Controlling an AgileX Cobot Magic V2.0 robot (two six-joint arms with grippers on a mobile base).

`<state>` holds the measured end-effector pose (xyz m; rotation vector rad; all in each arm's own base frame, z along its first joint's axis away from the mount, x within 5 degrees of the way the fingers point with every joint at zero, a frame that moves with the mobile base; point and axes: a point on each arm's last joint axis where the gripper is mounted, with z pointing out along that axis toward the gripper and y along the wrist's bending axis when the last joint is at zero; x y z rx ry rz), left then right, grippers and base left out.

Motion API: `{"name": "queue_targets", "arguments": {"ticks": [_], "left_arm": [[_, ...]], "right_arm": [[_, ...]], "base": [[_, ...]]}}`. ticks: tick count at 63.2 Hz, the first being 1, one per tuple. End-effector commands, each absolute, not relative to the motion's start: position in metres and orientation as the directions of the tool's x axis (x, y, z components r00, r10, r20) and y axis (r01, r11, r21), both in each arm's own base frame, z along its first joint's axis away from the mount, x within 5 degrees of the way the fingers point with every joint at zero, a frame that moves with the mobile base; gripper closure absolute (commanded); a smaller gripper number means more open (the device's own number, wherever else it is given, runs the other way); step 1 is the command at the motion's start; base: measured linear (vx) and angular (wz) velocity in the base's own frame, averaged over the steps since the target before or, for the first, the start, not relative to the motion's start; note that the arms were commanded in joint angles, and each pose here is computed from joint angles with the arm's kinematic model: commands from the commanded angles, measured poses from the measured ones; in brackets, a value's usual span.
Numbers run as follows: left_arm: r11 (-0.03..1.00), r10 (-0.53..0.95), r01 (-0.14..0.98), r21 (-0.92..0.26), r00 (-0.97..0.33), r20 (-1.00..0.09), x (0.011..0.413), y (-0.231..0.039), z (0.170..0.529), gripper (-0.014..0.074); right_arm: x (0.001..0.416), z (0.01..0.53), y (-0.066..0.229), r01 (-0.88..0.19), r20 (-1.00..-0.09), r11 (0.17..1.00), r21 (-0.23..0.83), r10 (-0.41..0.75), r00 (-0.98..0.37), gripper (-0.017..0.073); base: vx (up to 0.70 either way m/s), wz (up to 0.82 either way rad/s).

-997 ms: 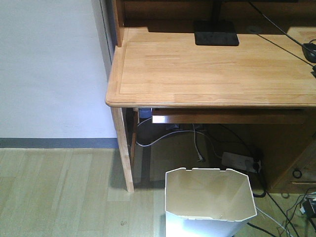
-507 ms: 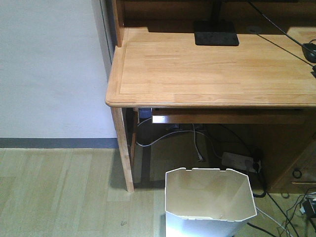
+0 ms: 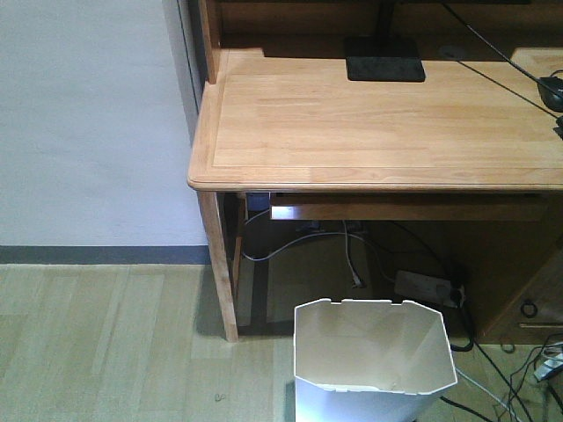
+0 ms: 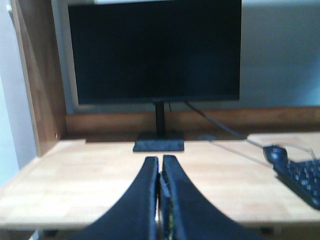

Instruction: Move trash bin to bedside with robot

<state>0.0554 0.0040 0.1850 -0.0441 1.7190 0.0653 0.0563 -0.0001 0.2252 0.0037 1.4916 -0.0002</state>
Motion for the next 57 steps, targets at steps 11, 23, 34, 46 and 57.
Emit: {"name": "queue_targets", "arguments": {"ticks": [11,23,34,46,57], "left_arm": [[0.998,0.008,-0.067,0.014,-0.083,-0.997,0.056,0.004,0.186,0.0600],[0.998,0.008,-0.067,0.014,-0.083,-0.997,0.056,0.004,0.186,0.0600],[0.998,0.008,-0.067,0.014,-0.083,-0.997,0.056,0.004,0.186,0.0600],[0.998,0.008,-0.067,0.014,-0.083,-0.997,0.056,0.004,0.186,0.0600],[0.998,0.008,-0.067,0.014,-0.083,-0.997,0.056,0.004,0.186,0.0600]], "right_arm": [[0.077,0.292,0.000,0.005,-0.999,1.000,-0.002,-0.002,0.049,0.0568],[0.097,0.300,0.000,0.005,-0.999,1.000,0.001,0.001,-0.034,0.0568],[0.107,0.294,-0.001,0.005,-0.996,1.000,0.004,0.004,-0.089,0.0568],[0.109,0.293,-0.001,0.006,-0.996,1.000,-0.005,-0.004,-0.094,0.0530],[0.109,0.293,-0.001,0.005,-0.995,1.000,-0.031,-0.030,-0.096,0.0369]], "base": [[0.00,0.00],[0.00,0.00],[0.00,0.00],[0.00,0.00],[0.00,0.00]]}}
